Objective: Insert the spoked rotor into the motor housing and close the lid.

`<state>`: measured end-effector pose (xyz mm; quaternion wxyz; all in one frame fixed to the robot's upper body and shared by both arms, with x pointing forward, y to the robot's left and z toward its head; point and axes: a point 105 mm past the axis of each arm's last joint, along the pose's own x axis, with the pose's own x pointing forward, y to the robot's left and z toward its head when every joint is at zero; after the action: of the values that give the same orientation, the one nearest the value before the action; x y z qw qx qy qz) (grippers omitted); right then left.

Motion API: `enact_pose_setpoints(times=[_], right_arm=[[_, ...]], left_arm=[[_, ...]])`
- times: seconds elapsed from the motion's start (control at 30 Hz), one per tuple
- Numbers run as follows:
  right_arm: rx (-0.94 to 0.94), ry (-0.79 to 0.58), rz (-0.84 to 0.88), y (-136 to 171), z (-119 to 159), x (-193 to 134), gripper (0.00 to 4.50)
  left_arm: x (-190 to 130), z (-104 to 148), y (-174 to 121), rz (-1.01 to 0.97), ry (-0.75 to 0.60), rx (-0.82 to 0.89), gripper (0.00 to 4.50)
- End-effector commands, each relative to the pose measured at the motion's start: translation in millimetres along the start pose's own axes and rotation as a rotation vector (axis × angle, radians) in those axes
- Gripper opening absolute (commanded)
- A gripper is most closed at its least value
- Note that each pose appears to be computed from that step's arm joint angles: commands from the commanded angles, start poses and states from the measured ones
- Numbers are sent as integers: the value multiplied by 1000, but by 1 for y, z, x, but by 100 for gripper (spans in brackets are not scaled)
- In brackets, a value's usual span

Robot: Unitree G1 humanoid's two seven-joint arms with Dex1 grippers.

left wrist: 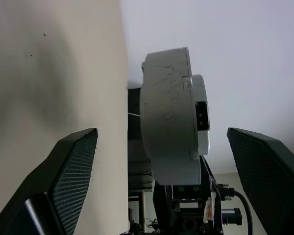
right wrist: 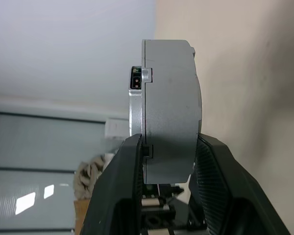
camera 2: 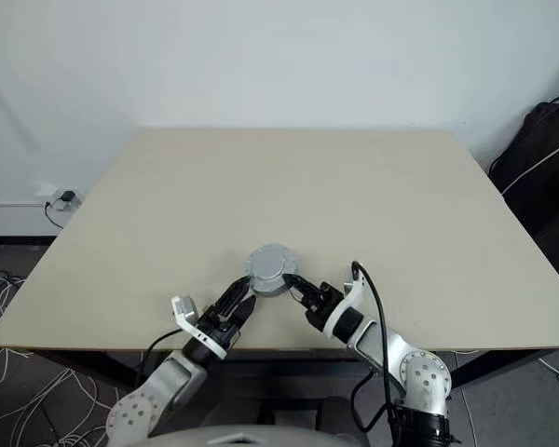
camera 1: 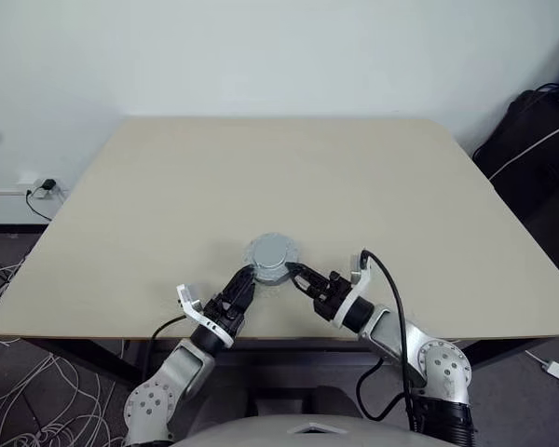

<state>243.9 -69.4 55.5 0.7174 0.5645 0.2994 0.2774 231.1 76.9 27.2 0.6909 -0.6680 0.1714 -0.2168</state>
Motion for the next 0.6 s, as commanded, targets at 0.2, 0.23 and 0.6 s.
enact_pose_setpoints(times=[0.2, 0.23, 0.6], right_arm=[[-24, 21, 98, 24, -4, -2, 122], [-24, 21, 97, 24, -4, -2, 122], [-21, 52, 101, 24, -9, -3, 122]], left_arm=[[19, -11, -25, -141, -26, -89, 446], [20, -12, -25, -140, -21, -92, 446], [22, -14, -22, -134, -12, -107, 213]])
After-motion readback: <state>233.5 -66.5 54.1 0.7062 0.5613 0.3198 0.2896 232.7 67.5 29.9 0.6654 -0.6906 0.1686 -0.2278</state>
